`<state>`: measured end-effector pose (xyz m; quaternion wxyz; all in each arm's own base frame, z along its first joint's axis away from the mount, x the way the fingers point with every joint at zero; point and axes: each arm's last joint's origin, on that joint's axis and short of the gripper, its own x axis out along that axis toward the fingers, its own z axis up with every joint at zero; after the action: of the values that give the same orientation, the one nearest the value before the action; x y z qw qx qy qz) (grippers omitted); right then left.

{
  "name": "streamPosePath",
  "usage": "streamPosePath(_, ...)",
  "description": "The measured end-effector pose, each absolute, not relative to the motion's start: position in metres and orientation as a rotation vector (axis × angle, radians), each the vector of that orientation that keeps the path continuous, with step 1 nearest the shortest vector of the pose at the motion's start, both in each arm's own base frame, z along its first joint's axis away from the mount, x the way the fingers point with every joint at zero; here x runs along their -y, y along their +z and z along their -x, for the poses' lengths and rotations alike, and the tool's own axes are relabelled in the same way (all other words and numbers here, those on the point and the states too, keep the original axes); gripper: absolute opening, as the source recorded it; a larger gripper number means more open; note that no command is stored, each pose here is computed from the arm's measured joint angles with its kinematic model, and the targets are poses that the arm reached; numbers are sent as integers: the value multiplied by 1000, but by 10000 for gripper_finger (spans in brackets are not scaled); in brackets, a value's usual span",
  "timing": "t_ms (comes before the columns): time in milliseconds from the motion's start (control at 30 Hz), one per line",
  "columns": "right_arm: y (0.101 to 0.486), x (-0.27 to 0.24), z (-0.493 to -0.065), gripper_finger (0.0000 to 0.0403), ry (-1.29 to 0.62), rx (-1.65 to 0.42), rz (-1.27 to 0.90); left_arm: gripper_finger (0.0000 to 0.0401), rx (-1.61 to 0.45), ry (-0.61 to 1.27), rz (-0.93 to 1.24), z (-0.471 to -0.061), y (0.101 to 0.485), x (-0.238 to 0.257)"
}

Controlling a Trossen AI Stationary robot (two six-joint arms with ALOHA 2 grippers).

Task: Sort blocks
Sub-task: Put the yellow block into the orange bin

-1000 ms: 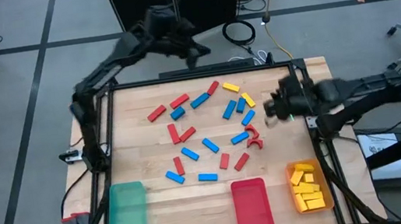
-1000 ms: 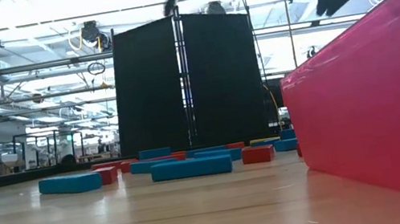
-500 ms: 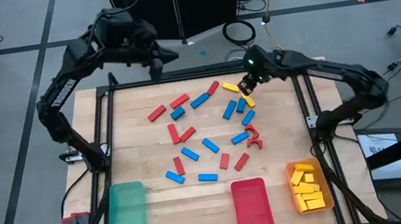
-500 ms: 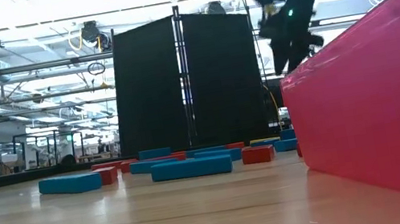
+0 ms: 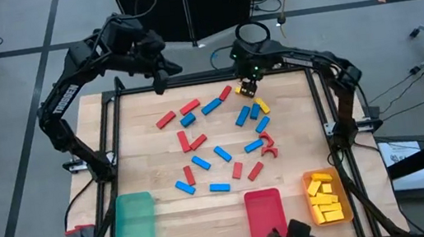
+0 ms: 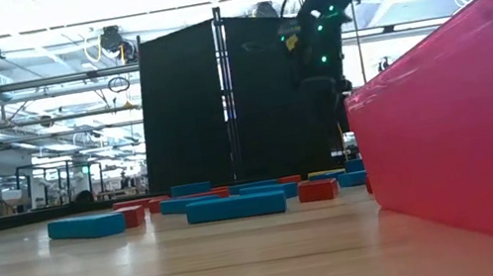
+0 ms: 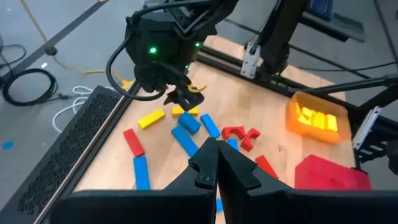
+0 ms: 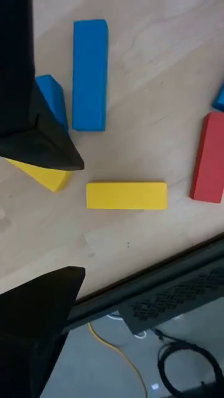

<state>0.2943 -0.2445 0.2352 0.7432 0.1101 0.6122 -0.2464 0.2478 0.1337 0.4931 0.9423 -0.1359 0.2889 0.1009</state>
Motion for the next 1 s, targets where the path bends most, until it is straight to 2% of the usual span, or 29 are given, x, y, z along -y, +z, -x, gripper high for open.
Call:
streamPosePath(300,202,248,-301,263,-473,-1434,-327,6,-605,244,237,-247,492,-135)
streamPosePath(500,217,244,-282,263,-415,-1529,-316,6,-631,279,234,-245,491,-135)
streamPosePath(700,221,260,-253,263,-521,-1610,-234,6,-698,325,215,-242,486,-136)
streamPosePath(833,216,271,-245,263,-374,-1479,-346,6,-699,326,215,-242,485,-136)
streamPosePath(1000,205,266,-234,263,-283,-1532,-404,6,-705,325,217,-242,485,-136)
